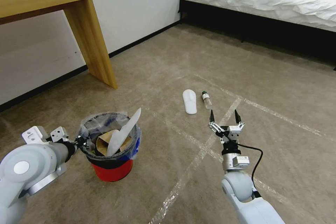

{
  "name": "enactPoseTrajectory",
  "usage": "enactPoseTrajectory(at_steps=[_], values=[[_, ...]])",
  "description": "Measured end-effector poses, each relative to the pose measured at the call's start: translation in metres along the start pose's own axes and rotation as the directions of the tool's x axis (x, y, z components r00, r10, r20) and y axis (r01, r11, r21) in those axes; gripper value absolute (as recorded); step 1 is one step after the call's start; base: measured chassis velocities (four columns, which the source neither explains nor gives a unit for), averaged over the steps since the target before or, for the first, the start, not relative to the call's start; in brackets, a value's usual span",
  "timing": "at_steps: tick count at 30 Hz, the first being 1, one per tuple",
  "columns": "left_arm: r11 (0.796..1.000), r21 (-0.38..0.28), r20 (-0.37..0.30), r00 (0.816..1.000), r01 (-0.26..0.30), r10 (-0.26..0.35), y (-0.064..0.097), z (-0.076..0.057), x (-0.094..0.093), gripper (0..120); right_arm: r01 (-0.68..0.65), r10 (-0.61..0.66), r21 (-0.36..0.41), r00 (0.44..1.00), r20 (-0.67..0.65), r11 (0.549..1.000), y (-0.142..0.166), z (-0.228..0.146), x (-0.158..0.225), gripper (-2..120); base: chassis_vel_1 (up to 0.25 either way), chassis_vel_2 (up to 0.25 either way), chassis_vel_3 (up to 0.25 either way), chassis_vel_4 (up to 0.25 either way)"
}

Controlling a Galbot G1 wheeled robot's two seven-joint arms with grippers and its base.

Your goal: Pick up the trash bin and place the garbage on the floor into it.

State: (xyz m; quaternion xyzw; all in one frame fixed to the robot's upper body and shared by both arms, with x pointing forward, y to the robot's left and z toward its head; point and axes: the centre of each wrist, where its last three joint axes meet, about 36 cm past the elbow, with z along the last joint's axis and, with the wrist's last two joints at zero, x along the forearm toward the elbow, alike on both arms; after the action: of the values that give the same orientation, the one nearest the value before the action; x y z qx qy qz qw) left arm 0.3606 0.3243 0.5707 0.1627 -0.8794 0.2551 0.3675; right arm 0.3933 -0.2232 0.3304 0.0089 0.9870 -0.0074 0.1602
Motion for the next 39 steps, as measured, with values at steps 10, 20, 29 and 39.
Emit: enactPoseTrajectory(at_steps=[10,20,29,39], values=[[1.0,0.001,-0.005,1.0,0.002,-0.002,0.0004,0.0013,-0.0006,4,-0.003,0.003,0.0,1.0,-0.004,1.0,0.0005,0.0003,0.0009,100,0.0,0.0,0.0,0.0],[1.0,0.001,-0.006,1.0,0.001,-0.001,0.0003,0.0022,0.0002,4,-0.004,0.004,0.006,1.0,-0.009,1.0,-0.0008,0.0013,0.0036,100,0.0,0.0,0.0,0.0],[1.0,0.012,-0.002,1.0,-0.002,0.002,0.0002,0.0027,0.001,4,-0.006,0.006,0.008,1.0,-0.012,1.0,0.0003,0.0029,0.0042,100,-0.016,-0.017,-0.022,-0.021],[1.0,0.023,0.008,1.0,-0.005,0.005,0.0,0.001,0.0019,4,0.01,-0.01,0.012,1.0,-0.015,1.0,-0.0005,0.0058,0.0032,100,0.0,0.0,0.0,0.0]])
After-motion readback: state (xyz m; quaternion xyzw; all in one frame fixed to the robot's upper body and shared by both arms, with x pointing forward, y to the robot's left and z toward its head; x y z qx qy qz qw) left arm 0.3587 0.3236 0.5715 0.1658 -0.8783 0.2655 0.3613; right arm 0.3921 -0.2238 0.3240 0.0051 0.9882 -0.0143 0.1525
